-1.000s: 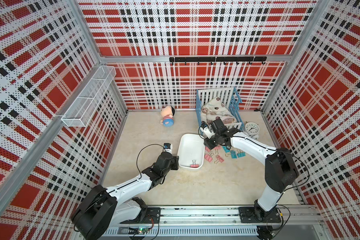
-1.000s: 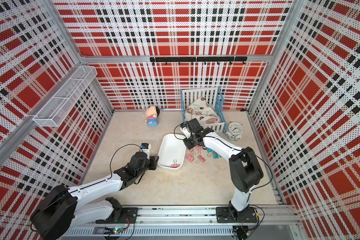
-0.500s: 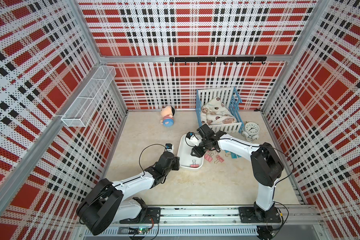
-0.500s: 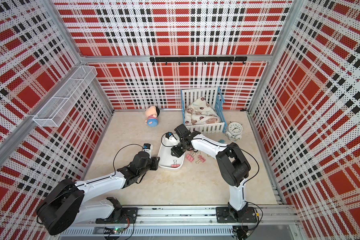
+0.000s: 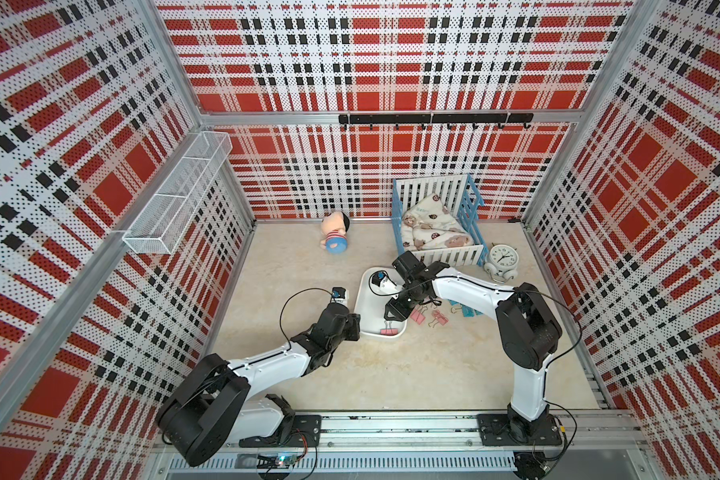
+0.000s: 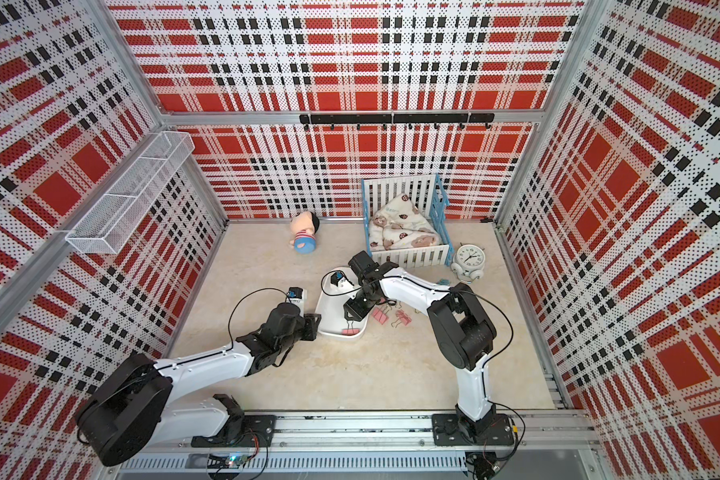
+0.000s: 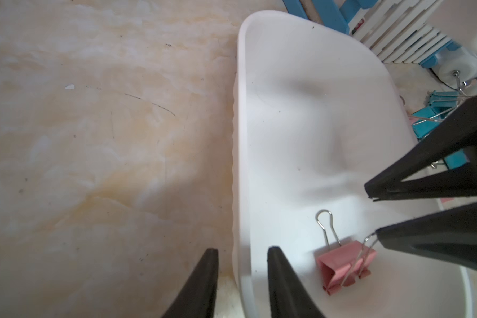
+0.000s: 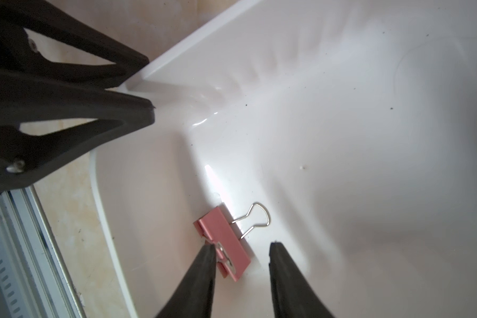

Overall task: Take out the binder clips from the storage box
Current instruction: Pick up the binder clip from the storage box.

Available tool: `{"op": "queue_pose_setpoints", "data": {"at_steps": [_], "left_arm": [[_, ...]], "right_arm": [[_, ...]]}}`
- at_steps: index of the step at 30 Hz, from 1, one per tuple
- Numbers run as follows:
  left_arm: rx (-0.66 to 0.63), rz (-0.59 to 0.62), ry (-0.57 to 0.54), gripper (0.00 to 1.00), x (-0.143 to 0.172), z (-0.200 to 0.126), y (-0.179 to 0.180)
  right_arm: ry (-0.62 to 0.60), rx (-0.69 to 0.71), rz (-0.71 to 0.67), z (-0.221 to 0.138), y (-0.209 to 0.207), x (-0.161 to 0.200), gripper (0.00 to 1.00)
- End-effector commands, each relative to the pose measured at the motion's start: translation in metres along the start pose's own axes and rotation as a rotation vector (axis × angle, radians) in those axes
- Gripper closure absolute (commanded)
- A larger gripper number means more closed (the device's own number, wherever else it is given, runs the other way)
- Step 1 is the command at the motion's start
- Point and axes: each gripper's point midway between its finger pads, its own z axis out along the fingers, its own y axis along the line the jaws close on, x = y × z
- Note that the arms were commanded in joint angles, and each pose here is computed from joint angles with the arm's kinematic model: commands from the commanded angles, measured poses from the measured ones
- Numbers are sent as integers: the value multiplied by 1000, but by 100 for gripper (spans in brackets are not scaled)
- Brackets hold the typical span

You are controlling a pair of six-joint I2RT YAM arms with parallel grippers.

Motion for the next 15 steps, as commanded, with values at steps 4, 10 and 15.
{"op": "queue_pose_setpoints", "data": {"at_steps": [4,10,15], "left_arm": [[23,-3,-25,63,-9,0,-8],[21,-4,-23,63,-9,0,-8],[26,-4,-25,63,-9,0,-9]], "right_arm": [[45,-47,-30,8,13,6,63],[75,-65,-37,14,15,9,63],[81,-68,-46,14,18,8,80]]}}
